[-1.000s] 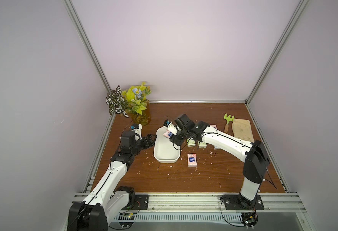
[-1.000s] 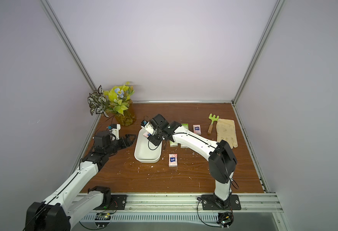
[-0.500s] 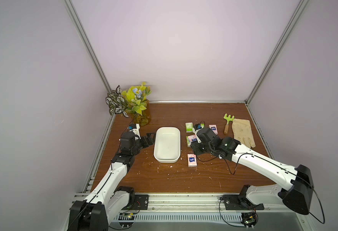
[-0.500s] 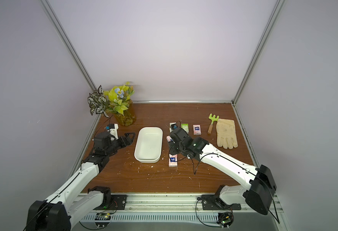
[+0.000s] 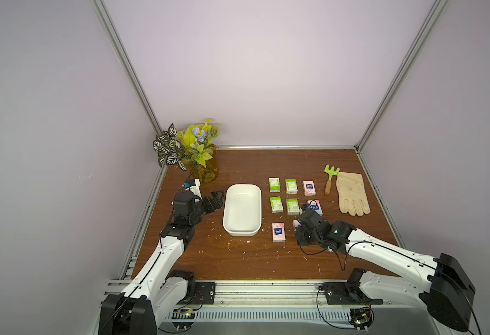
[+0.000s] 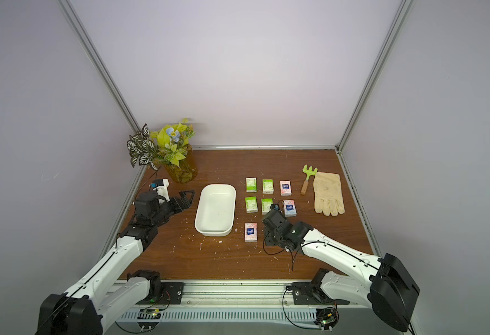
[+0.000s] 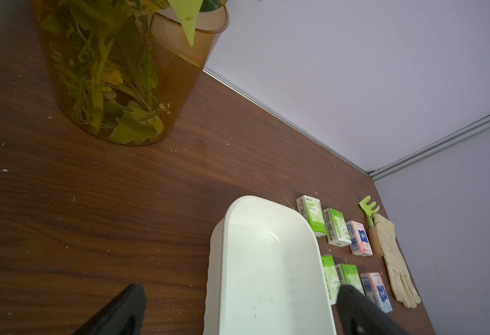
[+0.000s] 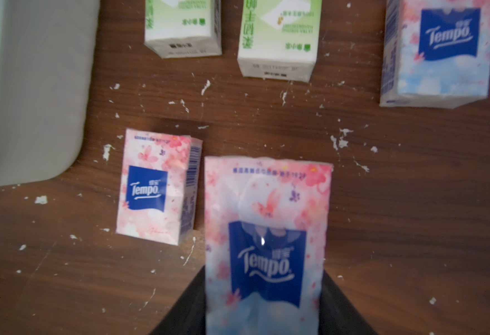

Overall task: Take the pocket tissues out of the storage box
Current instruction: Place the pocket tissues at the center of the board.

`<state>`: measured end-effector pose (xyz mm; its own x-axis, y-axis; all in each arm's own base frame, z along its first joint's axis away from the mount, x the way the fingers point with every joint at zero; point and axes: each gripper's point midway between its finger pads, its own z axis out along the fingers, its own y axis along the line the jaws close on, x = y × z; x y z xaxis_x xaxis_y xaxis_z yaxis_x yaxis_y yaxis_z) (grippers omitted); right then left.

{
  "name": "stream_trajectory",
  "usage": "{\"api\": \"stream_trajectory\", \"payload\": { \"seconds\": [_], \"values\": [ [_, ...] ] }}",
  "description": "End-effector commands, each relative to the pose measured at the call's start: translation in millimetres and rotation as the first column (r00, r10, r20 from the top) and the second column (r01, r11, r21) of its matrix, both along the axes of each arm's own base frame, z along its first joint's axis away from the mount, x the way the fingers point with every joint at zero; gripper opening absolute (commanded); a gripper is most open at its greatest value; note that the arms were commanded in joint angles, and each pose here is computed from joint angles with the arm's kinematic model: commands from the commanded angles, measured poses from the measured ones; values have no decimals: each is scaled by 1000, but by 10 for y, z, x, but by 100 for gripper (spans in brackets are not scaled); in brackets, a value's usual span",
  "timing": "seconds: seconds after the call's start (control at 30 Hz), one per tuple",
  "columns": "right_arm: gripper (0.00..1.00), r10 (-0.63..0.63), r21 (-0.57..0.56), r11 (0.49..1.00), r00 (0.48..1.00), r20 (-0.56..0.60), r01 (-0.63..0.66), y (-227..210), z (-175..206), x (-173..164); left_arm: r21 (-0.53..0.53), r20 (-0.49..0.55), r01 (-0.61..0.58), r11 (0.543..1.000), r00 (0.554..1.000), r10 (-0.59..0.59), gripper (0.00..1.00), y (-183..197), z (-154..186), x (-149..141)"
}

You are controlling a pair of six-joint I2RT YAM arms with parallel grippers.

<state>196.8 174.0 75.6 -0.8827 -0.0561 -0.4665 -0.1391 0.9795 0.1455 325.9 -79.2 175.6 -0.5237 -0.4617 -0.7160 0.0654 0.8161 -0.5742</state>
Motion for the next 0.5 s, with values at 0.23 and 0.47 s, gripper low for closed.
{"api": "stream_trajectory", "payload": {
  "seconds": [0.23,0.47],
  "values": [
    [54,-51,85,995,999,10,50,137,-143,90,-4,9,-47,999,999,47,99,89,123,34],
    [54,-98,57,994,995,-9,98,116,-272,132,9,5,-49,999,999,49,99,102,137,24]
  ]
}}
